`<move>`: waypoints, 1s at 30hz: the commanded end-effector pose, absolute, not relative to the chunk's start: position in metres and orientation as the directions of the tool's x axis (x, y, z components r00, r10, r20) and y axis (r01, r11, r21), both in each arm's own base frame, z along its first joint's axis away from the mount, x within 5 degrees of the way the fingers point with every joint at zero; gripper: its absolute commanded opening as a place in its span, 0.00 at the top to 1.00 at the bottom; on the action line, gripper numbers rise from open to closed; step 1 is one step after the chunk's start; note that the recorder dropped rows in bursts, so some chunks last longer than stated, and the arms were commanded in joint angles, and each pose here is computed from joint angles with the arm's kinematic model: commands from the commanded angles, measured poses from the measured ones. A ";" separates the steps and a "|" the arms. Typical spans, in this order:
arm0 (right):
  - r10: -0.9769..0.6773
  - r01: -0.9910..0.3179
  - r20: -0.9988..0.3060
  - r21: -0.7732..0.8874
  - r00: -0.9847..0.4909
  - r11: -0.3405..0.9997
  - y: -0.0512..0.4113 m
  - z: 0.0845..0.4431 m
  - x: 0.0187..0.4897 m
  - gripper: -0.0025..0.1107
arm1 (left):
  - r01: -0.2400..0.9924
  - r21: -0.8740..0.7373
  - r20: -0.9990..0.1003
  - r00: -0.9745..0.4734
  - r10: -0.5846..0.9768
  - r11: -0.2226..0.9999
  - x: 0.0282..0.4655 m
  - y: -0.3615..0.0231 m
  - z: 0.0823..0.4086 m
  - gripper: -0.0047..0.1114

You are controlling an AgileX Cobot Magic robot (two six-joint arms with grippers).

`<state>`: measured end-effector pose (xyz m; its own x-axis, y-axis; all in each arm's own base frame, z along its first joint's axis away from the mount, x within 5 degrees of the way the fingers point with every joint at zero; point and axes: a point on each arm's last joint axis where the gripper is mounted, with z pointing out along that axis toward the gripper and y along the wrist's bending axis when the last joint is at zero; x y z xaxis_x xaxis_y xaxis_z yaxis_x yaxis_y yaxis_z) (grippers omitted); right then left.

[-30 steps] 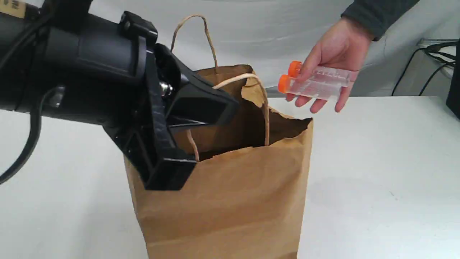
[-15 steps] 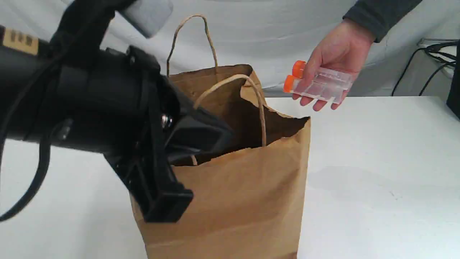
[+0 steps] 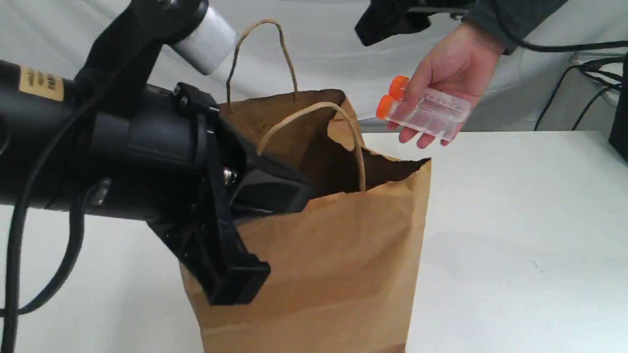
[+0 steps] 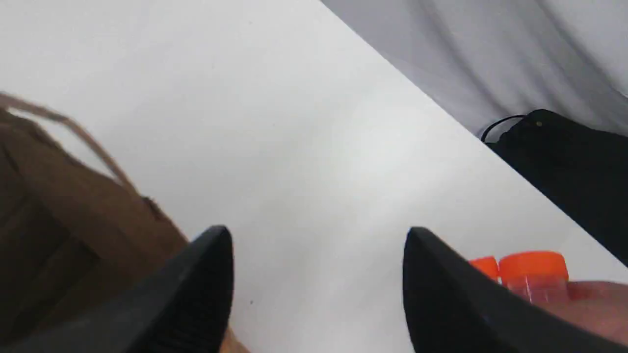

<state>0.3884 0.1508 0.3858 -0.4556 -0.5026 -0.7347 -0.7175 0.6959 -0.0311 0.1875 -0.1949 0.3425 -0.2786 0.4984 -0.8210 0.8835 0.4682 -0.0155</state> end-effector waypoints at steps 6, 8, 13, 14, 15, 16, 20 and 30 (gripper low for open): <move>-0.539 -0.745 -0.703 -0.021 -0.463 0.667 0.169 0.355 0.404 0.51 | 0.879 -0.024 -0.826 -0.286 0.486 0.477 0.186 -0.195 0.342 0.96; -0.543 -0.751 -0.697 -0.008 -0.469 0.660 0.172 0.349 0.406 0.51 | 0.879 -0.024 -0.826 -0.286 0.486 0.477 0.186 -0.195 0.342 0.96; -0.547 -0.774 -0.674 0.059 -0.497 0.630 0.176 0.342 0.403 0.51 | 0.880 -0.025 -0.824 -0.287 0.488 0.475 0.186 -0.195 0.342 0.96; -0.547 -0.774 -0.674 0.059 -0.497 0.630 0.176 0.342 0.403 0.51 | 0.880 -0.025 -0.824 -0.287 0.488 0.475 0.186 -0.195 0.342 0.96; -0.542 -0.772 -0.680 0.056 -0.495 0.634 0.176 0.343 0.404 0.51 | 0.880 -0.025 -0.824 -0.287 0.488 0.475 0.186 -0.195 0.342 0.96; -0.539 -0.771 -0.684 0.053 -0.491 0.635 0.176 0.344 0.404 0.51 | 0.880 -0.025 -0.824 -0.287 0.488 0.475 0.186 -0.195 0.342 0.96; -0.534 -0.770 -0.696 0.043 -0.481 0.637 0.175 0.350 0.401 0.51 | 0.880 -0.025 -0.824 -0.287 0.488 0.475 0.186 -0.195 0.342 0.96; -0.502 -0.793 -0.730 0.089 -0.463 0.603 0.175 0.376 0.382 0.52 | 0.880 -0.025 -0.824 -0.287 0.488 0.475 0.186 -0.195 0.342 0.96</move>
